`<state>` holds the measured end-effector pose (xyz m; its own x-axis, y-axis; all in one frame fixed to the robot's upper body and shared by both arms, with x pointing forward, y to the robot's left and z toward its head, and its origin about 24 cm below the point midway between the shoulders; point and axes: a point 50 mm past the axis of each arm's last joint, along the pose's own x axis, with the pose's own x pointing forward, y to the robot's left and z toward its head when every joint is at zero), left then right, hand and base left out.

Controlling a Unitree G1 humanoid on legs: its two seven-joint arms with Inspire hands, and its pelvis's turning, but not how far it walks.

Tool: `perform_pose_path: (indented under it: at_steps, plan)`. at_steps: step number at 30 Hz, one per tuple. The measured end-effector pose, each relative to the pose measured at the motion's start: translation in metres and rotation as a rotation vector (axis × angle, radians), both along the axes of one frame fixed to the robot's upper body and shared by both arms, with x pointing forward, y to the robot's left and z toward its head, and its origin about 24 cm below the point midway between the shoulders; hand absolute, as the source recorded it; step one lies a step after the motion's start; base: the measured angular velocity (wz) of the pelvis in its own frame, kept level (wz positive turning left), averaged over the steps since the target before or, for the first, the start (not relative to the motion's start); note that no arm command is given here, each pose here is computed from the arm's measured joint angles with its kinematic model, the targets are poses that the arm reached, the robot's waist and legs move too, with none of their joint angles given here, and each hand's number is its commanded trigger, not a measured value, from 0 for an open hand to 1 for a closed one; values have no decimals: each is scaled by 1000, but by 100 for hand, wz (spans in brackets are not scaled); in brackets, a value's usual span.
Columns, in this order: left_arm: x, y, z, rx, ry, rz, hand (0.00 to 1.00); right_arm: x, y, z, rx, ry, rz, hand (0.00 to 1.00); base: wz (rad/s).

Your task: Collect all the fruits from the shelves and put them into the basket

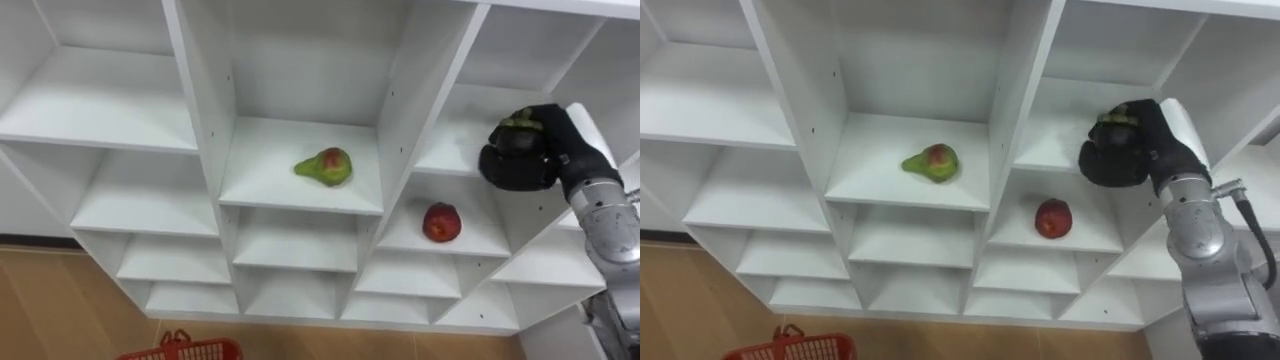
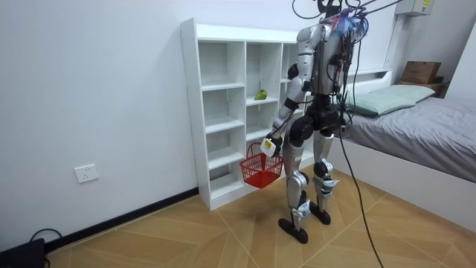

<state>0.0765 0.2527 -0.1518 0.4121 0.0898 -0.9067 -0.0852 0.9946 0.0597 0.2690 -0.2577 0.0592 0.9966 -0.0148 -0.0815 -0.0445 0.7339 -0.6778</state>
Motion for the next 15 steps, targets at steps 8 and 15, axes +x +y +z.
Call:
perform_pose_path:
  at_steps: [8,15]
  plan:
    - [15,-6,3,-7,-55,-43,100,-24,37,-15,33,98,190,100,-6]
    - [31,-16,5,-25,-94,-93,100,-41,74,-22,87,164,359,100,-11]
